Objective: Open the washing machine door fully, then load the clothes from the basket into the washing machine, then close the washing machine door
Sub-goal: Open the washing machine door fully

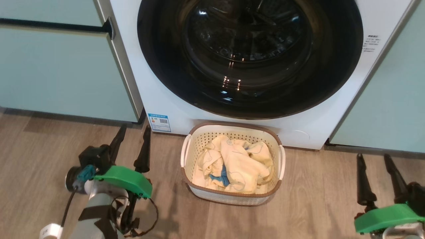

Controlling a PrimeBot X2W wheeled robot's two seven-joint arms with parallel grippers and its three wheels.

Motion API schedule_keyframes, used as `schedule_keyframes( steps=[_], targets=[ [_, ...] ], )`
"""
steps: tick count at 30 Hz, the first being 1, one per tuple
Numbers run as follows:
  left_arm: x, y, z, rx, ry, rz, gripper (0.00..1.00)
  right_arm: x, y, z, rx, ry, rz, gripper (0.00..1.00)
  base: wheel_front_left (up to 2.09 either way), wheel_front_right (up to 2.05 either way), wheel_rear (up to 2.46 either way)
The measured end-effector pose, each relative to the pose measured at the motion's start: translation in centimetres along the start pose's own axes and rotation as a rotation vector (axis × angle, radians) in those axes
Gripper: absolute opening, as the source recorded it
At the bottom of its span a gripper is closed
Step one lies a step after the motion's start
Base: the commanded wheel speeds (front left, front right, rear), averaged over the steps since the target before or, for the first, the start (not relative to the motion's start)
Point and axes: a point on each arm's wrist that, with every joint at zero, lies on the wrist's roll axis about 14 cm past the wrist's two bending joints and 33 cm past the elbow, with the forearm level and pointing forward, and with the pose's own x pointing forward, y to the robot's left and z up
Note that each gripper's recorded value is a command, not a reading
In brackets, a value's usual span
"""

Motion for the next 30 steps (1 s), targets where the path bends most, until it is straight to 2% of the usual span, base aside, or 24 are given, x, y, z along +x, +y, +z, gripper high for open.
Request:
schedule_keyframes(
  steps=[18,30],
  targets=[
    [0.0,-0.5,-0.3,-0.011,0.008,-0.019,1.0,0.0,0.0,-0.1,0.008,0.002,0.0,1.0,1.17,1.26,-2.43],
    [0.1,-1.4,-0.7,-0.023,0.018,-0.046,1.0,-0.1,-0.6,0.2,0.015,-0.007,-0.018,1.0,0.61,0.61,-1.22]
  ],
)
